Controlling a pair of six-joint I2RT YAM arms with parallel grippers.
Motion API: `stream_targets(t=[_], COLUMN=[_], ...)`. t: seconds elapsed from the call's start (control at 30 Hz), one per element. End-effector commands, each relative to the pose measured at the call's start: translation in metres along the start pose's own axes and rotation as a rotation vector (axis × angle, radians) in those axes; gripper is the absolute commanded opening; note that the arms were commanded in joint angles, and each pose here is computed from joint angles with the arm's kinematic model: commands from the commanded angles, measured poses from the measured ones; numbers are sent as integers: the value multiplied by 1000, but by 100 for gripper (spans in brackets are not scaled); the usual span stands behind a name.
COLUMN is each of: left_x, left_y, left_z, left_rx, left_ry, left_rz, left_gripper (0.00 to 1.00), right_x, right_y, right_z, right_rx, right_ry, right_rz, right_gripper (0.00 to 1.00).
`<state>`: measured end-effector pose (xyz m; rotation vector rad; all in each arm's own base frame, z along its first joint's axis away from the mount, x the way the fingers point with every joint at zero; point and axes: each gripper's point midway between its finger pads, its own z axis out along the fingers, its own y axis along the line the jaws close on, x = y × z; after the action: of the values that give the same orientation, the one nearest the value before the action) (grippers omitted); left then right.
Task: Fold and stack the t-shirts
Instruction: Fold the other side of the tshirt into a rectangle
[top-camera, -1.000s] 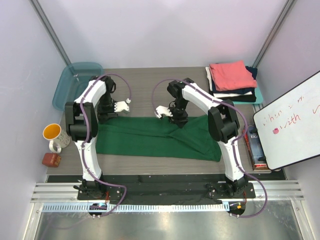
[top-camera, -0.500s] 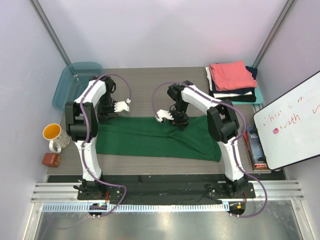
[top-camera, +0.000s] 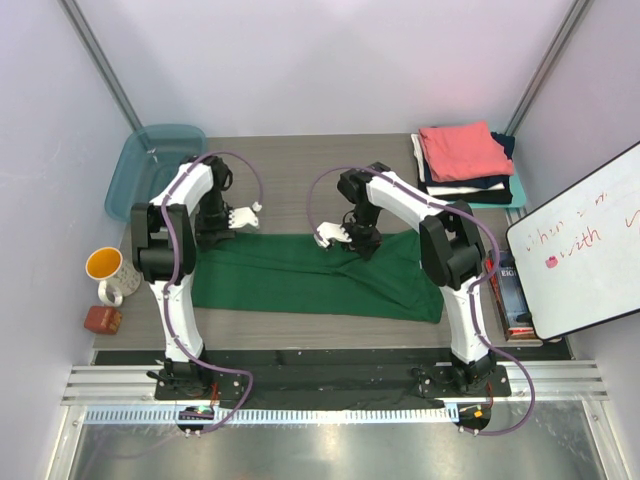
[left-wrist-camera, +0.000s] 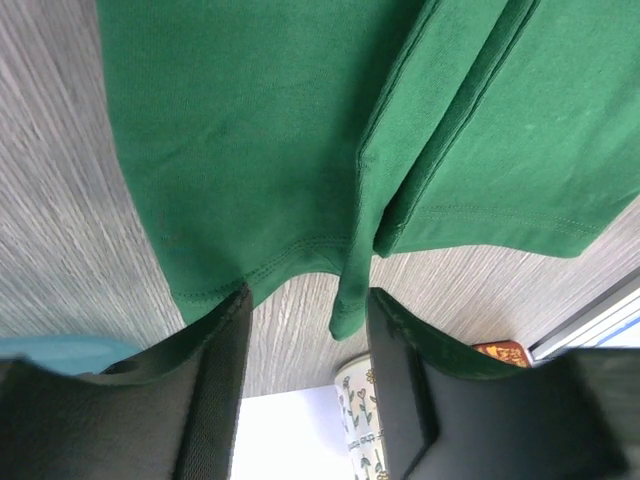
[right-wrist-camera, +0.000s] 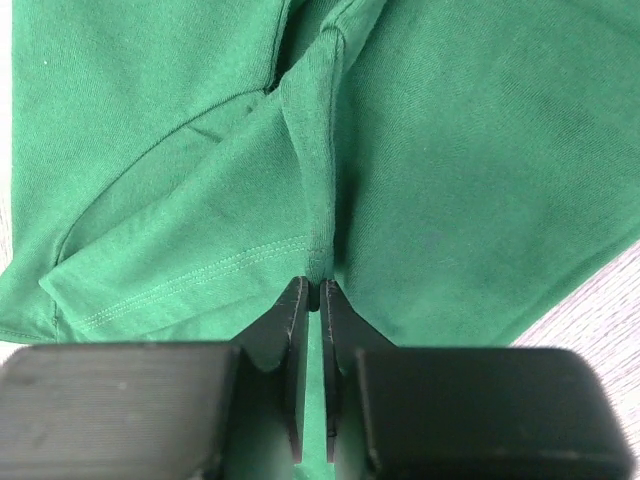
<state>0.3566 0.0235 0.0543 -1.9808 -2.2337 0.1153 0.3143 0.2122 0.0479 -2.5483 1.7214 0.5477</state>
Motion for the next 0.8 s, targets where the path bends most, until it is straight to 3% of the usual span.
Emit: stream_targets(t=[0.0, 0.1, 0.2, 0.23, 0.33, 0.53, 0.63, 0.7, 0.77], left_x=[13, 13, 12, 12, 14, 16, 16, 16, 17], left_y=[-76, -78, -82, -82, -83, -82, -84, -85, -87], left_z=[-12, -11, -10, -11, -14, -16, -10, -8, -6], left_rx=[315, 327, 348, 350, 341, 334, 358, 368, 380], left_ry=[58, 58, 57, 55, 60, 69, 77, 80, 84], left_rz=[-2, -7, -10, -10, -2, 11, 3, -1, -1], left_gripper=[45, 31, 25, 26, 48, 48, 38, 24, 3], right_x=[-3, -2, -1, -1, 0, 0, -2, -3, -2], right_y=[42, 42, 42, 41, 41, 40, 38, 37, 38], right_z=[-21, -21, -22, -22, -22, -22, -21, -21, -21], right_rx=[-109, -109, -107, -105, -106, -103, -106, -105, -105], right_ry=[15, 19, 27, 30, 38, 34, 26, 24, 29], right_rz=[17, 15, 16, 15, 18, 14, 22, 23, 23], right_gripper=[10, 8, 8, 8, 9, 10, 8, 5, 3])
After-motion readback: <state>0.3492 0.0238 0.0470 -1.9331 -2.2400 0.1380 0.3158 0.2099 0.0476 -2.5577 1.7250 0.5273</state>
